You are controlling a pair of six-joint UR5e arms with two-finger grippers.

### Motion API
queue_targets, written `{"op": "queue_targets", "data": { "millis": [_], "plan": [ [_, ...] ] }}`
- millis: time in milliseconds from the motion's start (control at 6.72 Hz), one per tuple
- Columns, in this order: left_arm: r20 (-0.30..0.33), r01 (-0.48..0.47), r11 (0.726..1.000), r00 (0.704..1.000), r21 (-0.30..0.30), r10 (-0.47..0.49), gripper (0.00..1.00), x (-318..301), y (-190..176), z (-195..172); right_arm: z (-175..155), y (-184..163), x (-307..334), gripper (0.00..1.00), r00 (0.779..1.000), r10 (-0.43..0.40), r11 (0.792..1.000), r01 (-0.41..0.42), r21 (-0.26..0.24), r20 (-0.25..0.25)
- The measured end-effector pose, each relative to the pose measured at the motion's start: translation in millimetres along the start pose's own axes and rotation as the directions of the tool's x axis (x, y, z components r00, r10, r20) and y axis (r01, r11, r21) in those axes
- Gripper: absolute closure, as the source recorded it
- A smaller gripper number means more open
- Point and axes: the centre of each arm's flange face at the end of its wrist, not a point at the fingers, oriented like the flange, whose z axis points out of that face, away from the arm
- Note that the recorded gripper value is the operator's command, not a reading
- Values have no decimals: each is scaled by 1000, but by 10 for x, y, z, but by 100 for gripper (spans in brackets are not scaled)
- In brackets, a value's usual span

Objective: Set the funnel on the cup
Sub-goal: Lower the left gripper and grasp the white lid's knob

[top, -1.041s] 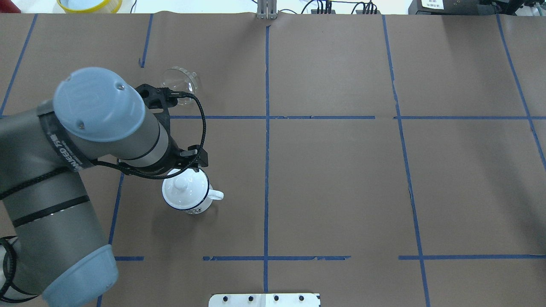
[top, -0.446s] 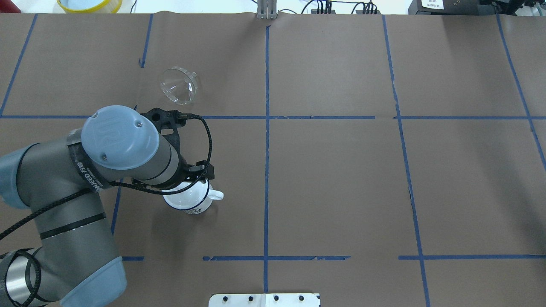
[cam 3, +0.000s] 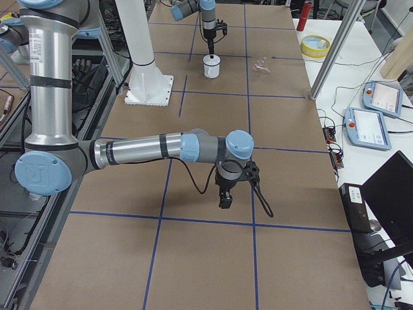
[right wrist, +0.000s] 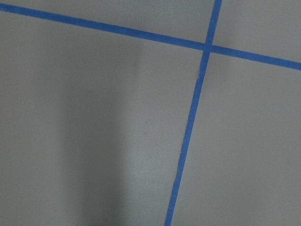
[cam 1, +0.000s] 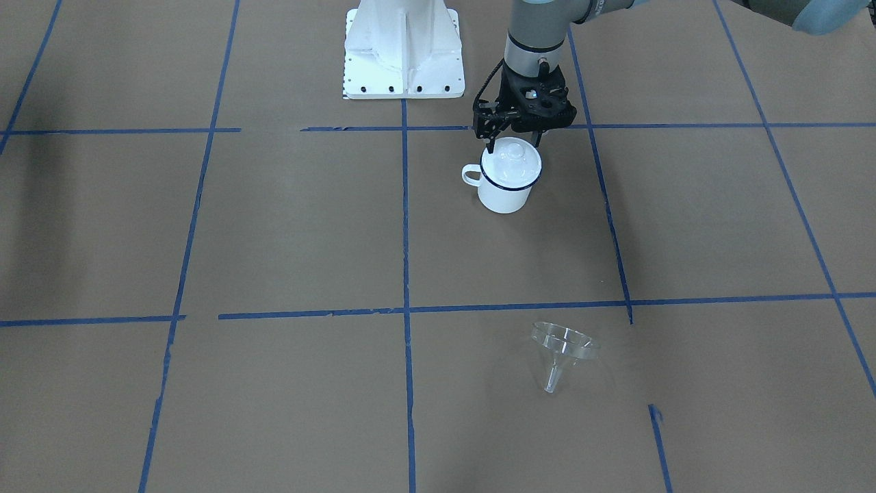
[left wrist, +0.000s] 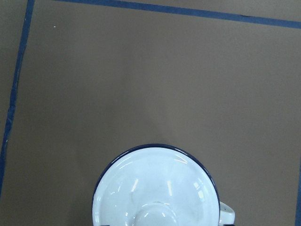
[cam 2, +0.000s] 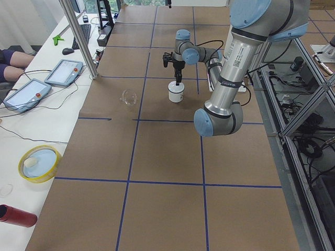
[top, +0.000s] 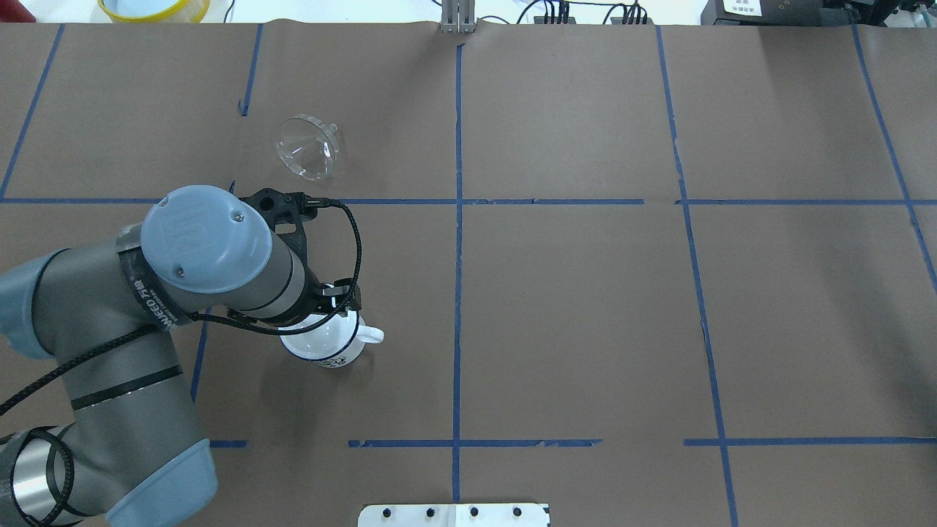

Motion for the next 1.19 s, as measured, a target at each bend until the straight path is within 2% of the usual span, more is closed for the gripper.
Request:
{"op": "queue_targets", "data": {
  "millis": [446, 744, 893, 1041, 1190],
  "plan": [
    [11, 1, 1000, 1000, -4, -1, 30, 0, -12, 68, 1, 1, 1, 0, 1000, 0, 1000, 0, 0, 0],
    [12, 0, 1000, 1000, -5, 0, 40, -2, -11, 74, 3, 2, 2, 0, 1000, 1, 1000, -1, -1, 0],
    [13, 0, 1000, 1000, -6, 0, 50, -2, -12, 76, 3, 0, 2, 0, 1000, 0, 1000, 0, -1, 0],
    [13, 0, 1000, 1000, -6, 0, 64, -2, -12, 79, 4, 1, 3, 0, 1000, 1, 1000, -1, -1, 0],
    [13, 0, 1000, 1000, -6, 1, 84, -2, -11, 77, 4, 2, 3, 0, 1000, 1, 1000, -1, -1, 0]
  ]
}}
